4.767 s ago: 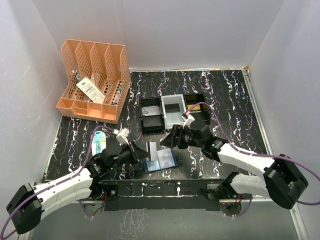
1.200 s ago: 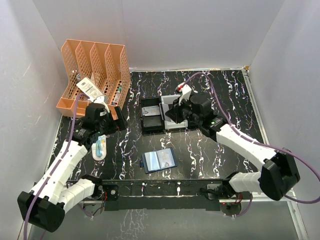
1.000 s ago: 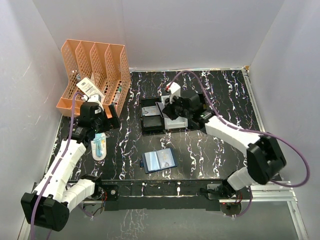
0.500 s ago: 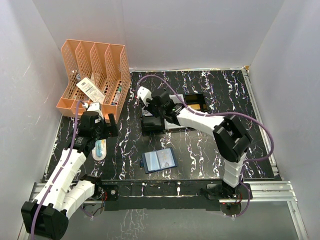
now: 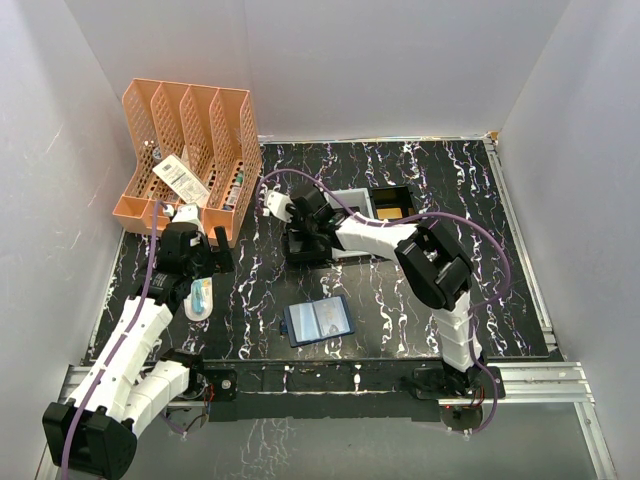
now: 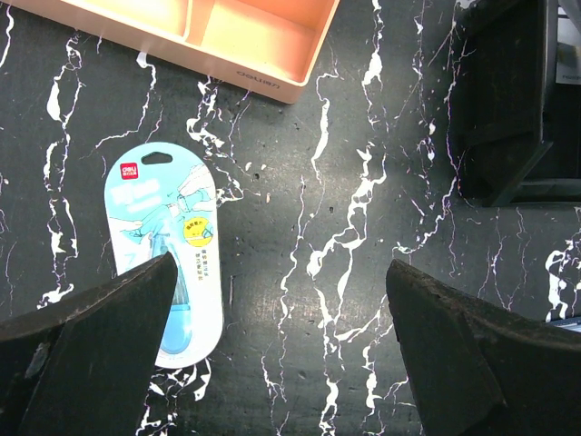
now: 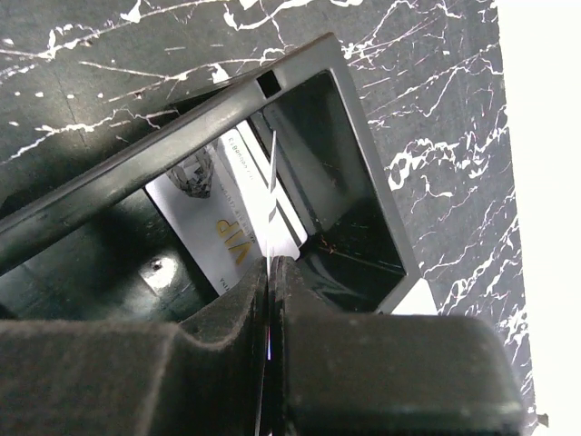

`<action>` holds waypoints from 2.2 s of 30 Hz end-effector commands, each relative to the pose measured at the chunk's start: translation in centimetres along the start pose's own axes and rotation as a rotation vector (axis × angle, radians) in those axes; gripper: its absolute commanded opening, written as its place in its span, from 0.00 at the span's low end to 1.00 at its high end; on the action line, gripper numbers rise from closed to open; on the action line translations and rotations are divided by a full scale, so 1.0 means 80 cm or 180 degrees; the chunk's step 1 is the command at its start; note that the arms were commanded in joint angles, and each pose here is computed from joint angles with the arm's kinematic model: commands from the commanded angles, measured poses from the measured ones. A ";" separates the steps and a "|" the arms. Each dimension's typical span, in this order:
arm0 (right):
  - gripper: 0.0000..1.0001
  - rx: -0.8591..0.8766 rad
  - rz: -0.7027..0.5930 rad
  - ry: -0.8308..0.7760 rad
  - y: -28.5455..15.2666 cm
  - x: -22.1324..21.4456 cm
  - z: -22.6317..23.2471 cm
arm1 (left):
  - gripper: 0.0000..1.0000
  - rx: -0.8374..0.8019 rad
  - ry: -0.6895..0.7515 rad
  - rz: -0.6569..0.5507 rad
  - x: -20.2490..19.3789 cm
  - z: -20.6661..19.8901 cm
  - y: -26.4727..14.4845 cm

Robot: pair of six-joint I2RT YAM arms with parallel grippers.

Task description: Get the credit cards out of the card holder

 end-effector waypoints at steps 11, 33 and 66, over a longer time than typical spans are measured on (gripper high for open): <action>0.03 -0.0132 -0.0254 -0.0586 0.024 0.031 -0.021 | 0.99 -0.0038 0.0058 -0.0023 0.003 0.000 -0.001; 0.35 0.0139 -0.0327 -0.0496 0.004 0.040 -0.016 | 0.99 -0.0148 0.0084 0.0035 0.001 -0.006 0.002; 0.03 0.0291 0.0059 0.1522 0.009 -0.002 0.035 | 0.99 -0.0128 0.0077 0.0022 0.001 -0.005 0.002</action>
Point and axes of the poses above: each gripper's point midway between its finger pads, its own y axis out along the fingers, its own z axis along the line the jaws close on, x = y × z, the point moved 5 cm from there along -y, back along the fingers, and after that the axes turned 11 degrees about y, right-handed, at the moved point
